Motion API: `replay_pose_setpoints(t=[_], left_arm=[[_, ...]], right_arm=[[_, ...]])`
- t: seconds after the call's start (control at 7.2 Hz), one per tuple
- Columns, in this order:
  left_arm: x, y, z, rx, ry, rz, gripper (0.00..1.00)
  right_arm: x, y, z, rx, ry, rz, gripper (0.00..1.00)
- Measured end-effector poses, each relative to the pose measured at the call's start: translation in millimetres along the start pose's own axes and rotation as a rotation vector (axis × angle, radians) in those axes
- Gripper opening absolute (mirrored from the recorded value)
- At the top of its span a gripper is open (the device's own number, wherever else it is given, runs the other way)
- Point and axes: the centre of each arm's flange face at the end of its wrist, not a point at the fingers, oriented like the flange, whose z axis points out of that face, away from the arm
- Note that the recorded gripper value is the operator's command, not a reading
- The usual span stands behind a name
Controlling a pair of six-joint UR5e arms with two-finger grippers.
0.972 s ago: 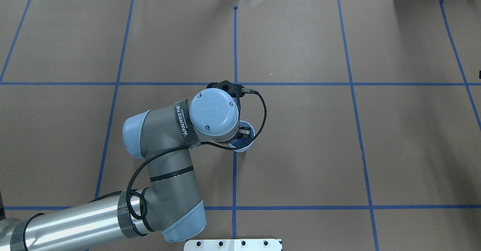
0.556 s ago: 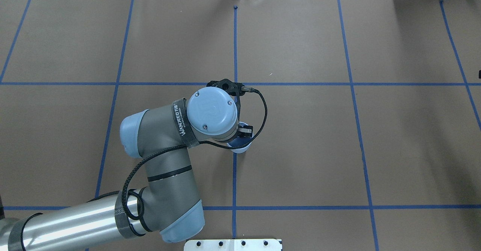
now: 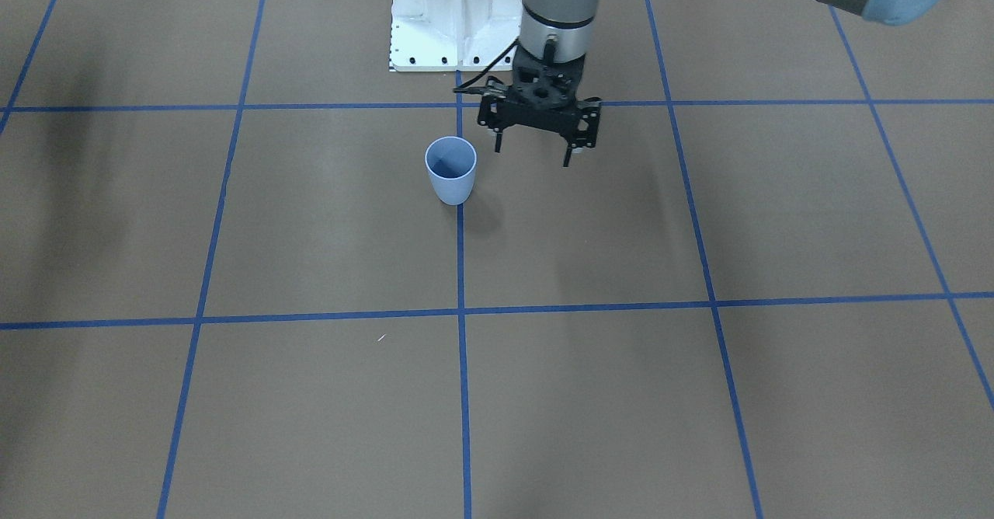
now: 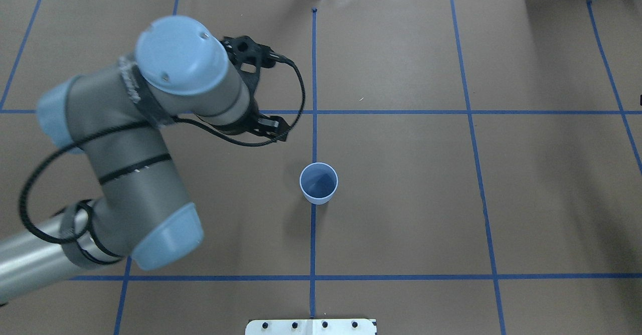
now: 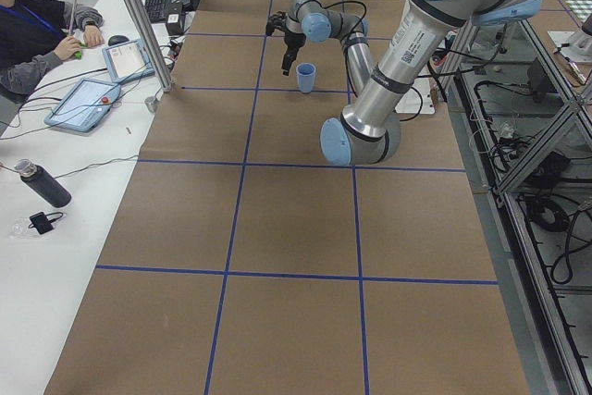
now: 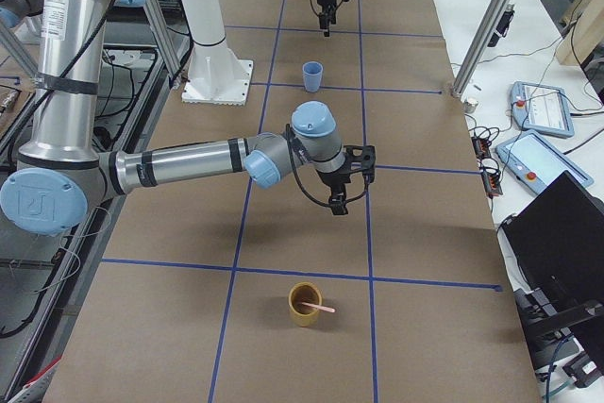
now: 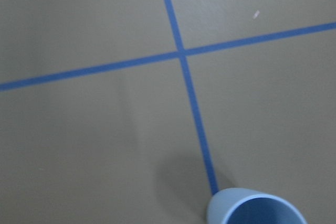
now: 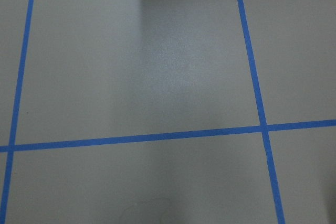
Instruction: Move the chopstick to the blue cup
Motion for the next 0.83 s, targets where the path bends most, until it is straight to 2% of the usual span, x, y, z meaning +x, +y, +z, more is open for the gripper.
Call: replay_pose_setpoints(t=[0.28,0.42,0.69,0.83], left_arm=[[-160,-25,-39,-0.037,-0.035,0.191,0.99],[-248,-28,-54,-0.062,-0.045,0.263,0.99],[-419,-8,-68,-0.117,-0.080,0.351,0.99],[-480,14,-68,-0.126,-0.095,0.352,0.99]], right_arm=[[28,9,-12,0.008,0.017,-0.010,1.00],[55,18,-22,0.015,0.034,0.016,1.00],[115,51,-37,0.020,0.077,0.126,1.00],[146,68,-40,0.028,0.101,0.187,1.00]])
